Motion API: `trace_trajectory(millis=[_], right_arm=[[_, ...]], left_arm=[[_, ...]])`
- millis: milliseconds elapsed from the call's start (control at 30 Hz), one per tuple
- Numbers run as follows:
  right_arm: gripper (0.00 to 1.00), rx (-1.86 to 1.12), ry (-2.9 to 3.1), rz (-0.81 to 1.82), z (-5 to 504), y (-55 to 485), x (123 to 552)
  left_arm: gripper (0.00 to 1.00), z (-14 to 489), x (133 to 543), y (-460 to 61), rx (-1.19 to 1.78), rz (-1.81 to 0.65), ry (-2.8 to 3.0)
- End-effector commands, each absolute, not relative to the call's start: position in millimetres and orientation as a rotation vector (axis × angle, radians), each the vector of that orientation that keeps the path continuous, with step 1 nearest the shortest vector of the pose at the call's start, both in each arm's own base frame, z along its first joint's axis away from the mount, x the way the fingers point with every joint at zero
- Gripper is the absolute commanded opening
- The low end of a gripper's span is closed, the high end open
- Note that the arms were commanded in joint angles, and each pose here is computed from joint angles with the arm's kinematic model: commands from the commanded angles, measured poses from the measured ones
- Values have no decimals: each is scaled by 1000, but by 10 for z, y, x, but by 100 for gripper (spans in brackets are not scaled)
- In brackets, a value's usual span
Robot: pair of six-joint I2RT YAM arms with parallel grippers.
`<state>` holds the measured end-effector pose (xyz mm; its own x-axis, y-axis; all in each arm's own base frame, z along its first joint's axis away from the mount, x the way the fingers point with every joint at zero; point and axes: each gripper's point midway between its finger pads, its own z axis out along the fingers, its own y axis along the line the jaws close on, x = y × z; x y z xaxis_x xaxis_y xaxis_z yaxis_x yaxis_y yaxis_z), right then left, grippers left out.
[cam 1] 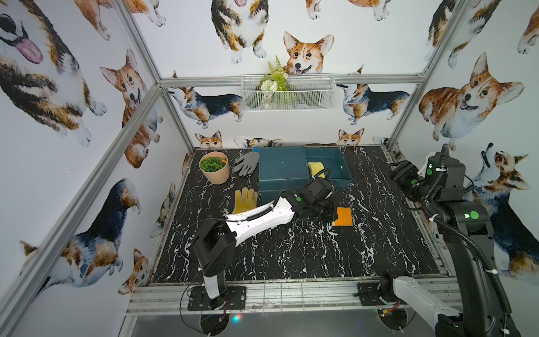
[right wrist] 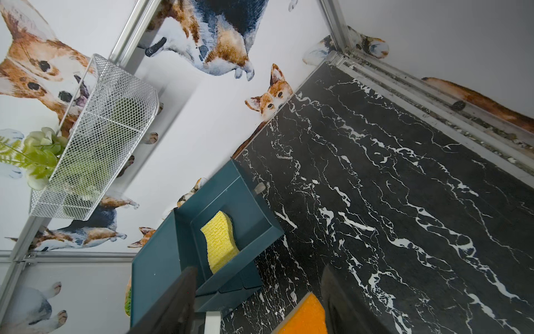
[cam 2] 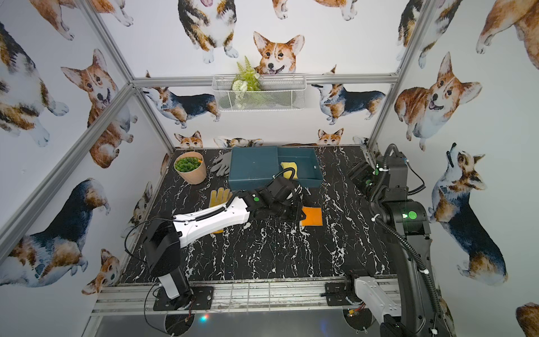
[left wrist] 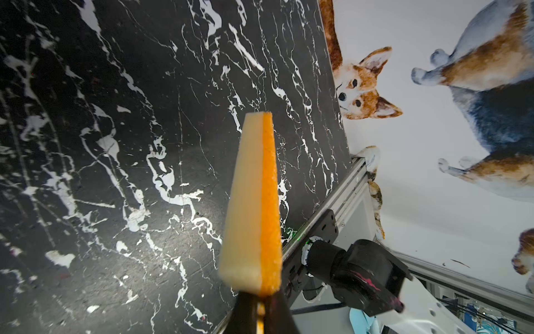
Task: Take the sponge out of the drawer
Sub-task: Place the sponge at the center of the board.
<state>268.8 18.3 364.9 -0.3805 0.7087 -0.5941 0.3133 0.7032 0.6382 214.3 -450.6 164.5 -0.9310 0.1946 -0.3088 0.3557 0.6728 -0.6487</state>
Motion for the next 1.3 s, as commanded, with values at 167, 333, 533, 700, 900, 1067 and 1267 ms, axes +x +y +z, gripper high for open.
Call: trace_trajectory(millis=[167,333,533,700,900,1067,1267], right_arm=[[70,728,2036,513,3580,208,2430],[71,727,2031,502,3580,189,2393],[71,723,2023,490,3611,172,2423],[71,726,2024,493,3606,179,2474],[71,730,2027,496,3593,186,2512],[71,737,2021,492,3585,171,2503],[71,748,2015,491,3587,162,2529]], left_arm=[[0,1248,2336,-4710,428,-1029,2695],[0,956,2427,-4754,408,-938,2744],[0,789,2456,-4646,400,-730,2767],[0,682,2471,-4604,375,-675,2776],[14,699,2530,-4559,388,-603,2765],[34,731,2561,-4546,409,-570,2759],[44,786,2588,-4508,415,-531,2751]])
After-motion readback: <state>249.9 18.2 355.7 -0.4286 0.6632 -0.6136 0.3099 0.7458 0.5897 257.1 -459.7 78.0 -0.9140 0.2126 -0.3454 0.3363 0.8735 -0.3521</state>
